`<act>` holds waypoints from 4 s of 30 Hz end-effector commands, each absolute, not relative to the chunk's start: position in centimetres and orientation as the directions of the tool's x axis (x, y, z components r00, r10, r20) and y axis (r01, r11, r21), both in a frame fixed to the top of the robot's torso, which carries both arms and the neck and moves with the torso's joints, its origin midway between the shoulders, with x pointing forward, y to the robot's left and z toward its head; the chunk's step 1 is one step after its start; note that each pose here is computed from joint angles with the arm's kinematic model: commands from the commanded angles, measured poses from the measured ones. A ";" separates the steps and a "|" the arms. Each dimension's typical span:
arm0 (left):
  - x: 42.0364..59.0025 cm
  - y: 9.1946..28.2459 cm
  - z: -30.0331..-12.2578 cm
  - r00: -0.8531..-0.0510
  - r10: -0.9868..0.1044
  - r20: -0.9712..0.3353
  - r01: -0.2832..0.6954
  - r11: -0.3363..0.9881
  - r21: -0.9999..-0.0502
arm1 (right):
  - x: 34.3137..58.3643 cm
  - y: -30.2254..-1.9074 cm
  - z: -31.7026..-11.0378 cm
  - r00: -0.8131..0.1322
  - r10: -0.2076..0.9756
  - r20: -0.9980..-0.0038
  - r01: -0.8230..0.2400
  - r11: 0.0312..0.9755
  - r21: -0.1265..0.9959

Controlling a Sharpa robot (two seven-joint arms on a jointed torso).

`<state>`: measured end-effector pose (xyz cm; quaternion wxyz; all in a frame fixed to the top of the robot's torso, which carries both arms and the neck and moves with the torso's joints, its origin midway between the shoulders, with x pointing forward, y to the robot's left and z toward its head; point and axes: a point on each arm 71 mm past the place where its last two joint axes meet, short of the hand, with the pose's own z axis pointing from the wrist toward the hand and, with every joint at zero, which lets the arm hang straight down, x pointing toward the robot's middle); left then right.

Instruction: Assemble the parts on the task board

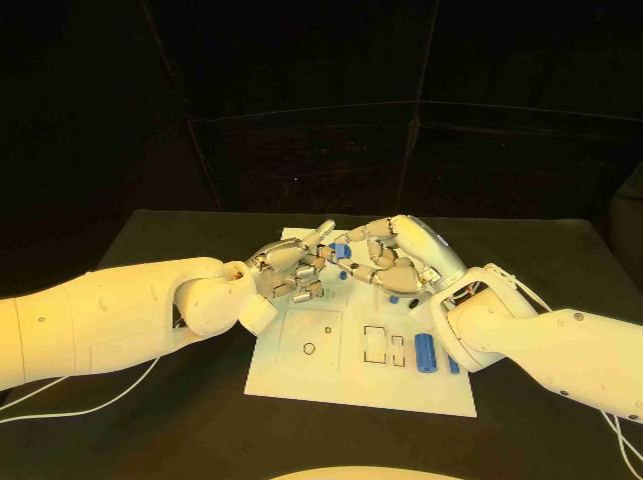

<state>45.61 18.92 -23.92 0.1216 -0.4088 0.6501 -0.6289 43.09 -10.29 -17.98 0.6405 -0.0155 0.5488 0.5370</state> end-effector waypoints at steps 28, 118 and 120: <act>46.0 19.7 -23.9 -0.608 -0.713 0.349 -0.374 -0.130 -0.918 | 43.0 -10.5 -18.0 -0.177 0.667 -0.723 -0.701 0.431 0.569; 45.8 19.0 -23.8 -0.631 -0.715 0.300 -0.352 -0.081 -0.932 | 44.2 -10.1 -18.7 -0.191 0.645 -0.740 -0.682 0.455 0.573; 45.8 19.0 -23.8 -0.631 -0.715 0.301 -0.352 -0.082 -0.932 | 44.2 -10.1 -18.8 -0.191 0.644 -0.741 -0.681 0.456 0.572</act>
